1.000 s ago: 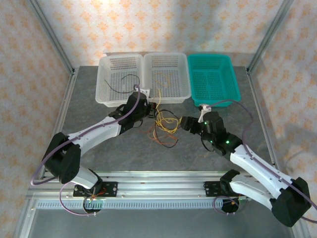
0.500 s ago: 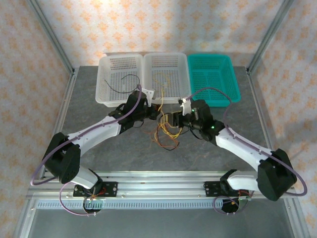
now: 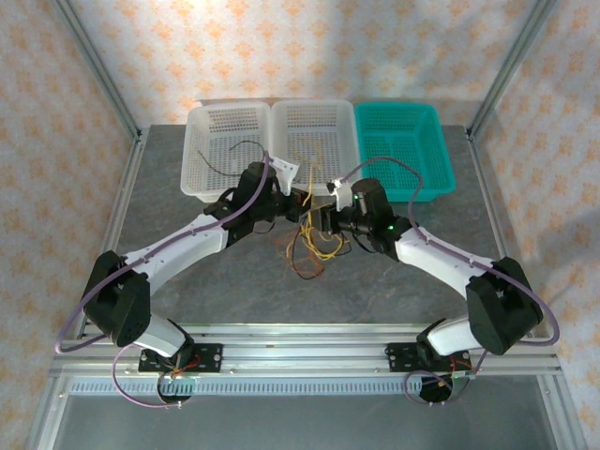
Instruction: Untangle the cables
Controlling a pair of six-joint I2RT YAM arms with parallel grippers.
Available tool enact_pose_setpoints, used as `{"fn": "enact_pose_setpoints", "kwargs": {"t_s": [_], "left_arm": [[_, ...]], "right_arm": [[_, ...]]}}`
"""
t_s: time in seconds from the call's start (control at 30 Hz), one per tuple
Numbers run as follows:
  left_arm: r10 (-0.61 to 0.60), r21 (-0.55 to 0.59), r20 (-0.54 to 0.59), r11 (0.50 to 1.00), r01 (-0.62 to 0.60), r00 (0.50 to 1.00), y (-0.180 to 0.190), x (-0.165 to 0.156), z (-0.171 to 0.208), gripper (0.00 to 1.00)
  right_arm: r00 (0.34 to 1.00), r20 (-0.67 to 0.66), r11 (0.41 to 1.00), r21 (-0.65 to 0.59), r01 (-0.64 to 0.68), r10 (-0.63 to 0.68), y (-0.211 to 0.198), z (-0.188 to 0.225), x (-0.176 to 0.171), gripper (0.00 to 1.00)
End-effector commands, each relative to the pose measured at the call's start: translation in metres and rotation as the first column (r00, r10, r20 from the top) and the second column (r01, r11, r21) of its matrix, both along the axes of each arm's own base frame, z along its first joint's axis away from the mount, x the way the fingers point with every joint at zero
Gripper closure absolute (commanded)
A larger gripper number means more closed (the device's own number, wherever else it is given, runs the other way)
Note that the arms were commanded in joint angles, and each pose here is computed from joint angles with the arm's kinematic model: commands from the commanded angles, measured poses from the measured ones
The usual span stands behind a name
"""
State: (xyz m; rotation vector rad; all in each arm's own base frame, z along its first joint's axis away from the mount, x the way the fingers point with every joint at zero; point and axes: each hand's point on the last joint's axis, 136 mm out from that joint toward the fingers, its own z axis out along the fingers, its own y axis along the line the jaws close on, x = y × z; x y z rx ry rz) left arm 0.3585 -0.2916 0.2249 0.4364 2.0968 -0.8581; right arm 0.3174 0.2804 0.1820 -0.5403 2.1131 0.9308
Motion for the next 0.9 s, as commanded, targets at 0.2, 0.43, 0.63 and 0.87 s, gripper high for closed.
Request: {"fn": "enact_pose_setpoints", "kwargs": {"t_s": [0.2, 0.43, 0.63, 0.87], "left_arm": [[-0.052, -0.014, 0.015, 0.999, 0.053, 0.999, -0.008, 0.002, 0.013, 1.0], [-0.11, -0.041, 0.005, 0.993, 0.11, 0.994, -0.016, -0.005, 0.019, 1.0], [-0.135, -0.058, -0.001, 0.989, 0.135, 0.991, -0.02, -0.008, 0.023, 1.0], [-0.15, -0.078, -0.005, 0.986, 0.15, 0.989, -0.024, -0.008, 0.027, 1.0]], "right_arm": [[0.975, 0.165, 0.989, 0.021, 0.145, -0.146, -0.018, 0.038, 0.023, 0.65], [0.954, 0.246, 0.984, 0.005, 0.178, -0.174, -0.026, 0.045, 0.028, 0.67], [0.945, 0.297, 0.989, -0.006, 0.147, -0.138, -0.022, 0.055, 0.03, 0.69], [0.95, 0.3, 0.995, -0.006, 0.099, -0.093, -0.012, 0.054, 0.029, 0.7]]}}
